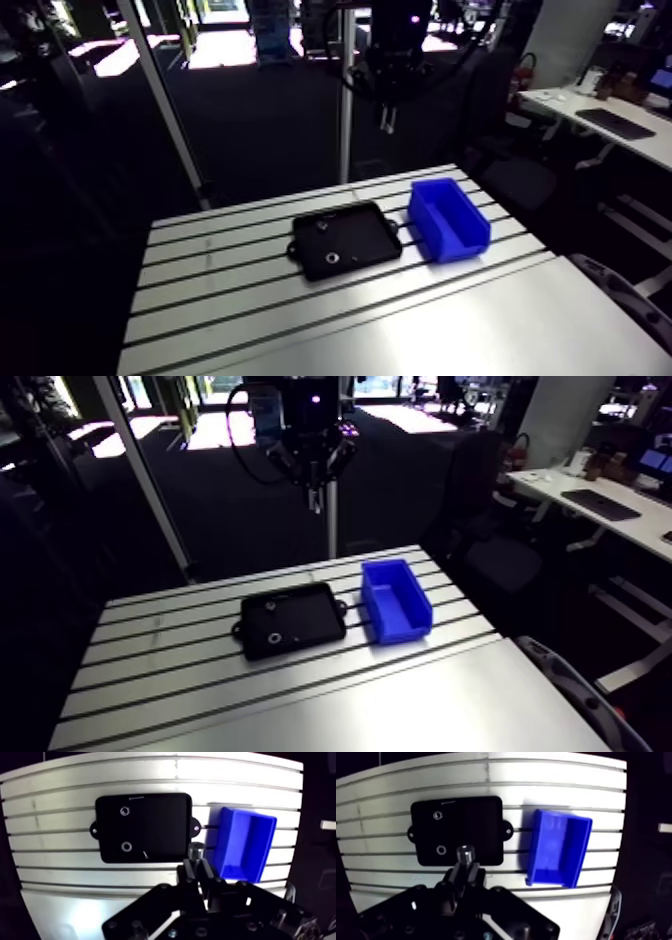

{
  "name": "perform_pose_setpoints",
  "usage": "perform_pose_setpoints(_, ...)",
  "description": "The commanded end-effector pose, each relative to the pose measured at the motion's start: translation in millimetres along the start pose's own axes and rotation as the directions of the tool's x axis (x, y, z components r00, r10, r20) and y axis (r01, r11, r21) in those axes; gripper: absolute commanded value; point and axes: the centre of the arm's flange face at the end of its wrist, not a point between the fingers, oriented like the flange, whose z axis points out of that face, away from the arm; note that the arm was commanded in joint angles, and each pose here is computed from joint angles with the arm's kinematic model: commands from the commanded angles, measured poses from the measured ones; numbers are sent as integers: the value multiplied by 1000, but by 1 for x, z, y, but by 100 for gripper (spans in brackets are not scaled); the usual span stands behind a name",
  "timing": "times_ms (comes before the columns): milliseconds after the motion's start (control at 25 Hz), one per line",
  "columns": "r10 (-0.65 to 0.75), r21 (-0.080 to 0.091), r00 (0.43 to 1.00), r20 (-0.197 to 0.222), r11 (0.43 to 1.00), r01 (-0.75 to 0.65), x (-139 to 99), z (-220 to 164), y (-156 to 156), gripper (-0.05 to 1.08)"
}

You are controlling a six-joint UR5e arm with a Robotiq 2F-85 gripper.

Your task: Pick up the M10 bolt from the tray and put it into the blue bin.

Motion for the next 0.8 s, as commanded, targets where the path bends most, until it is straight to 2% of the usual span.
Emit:
perform_pose_setpoints(40,-346,6,938,7,938,346,-10,-12,7,101)
perform_pose_setpoints(240,-554,30,832,20,832,554,-21,-10,49,101)
perform_pose_setpoints(360,-659,51,751,26,752,658,-30,-3,75,101)
perform_pose_setpoints(480,-765,65,644,26,644,762,-34,2,93,101)
perform_pose_setpoints(600,-869,83,492,41,494,866,-38,10,112,101)
perform_pose_setpoints(680,-896,99,442,45,445,890,-44,16,131,101)
perform_pose_setpoints(760,-921,106,387,40,389,915,-49,21,144,101)
perform_pose_setpoints(800,-935,119,352,34,354,928,-51,28,147,101)
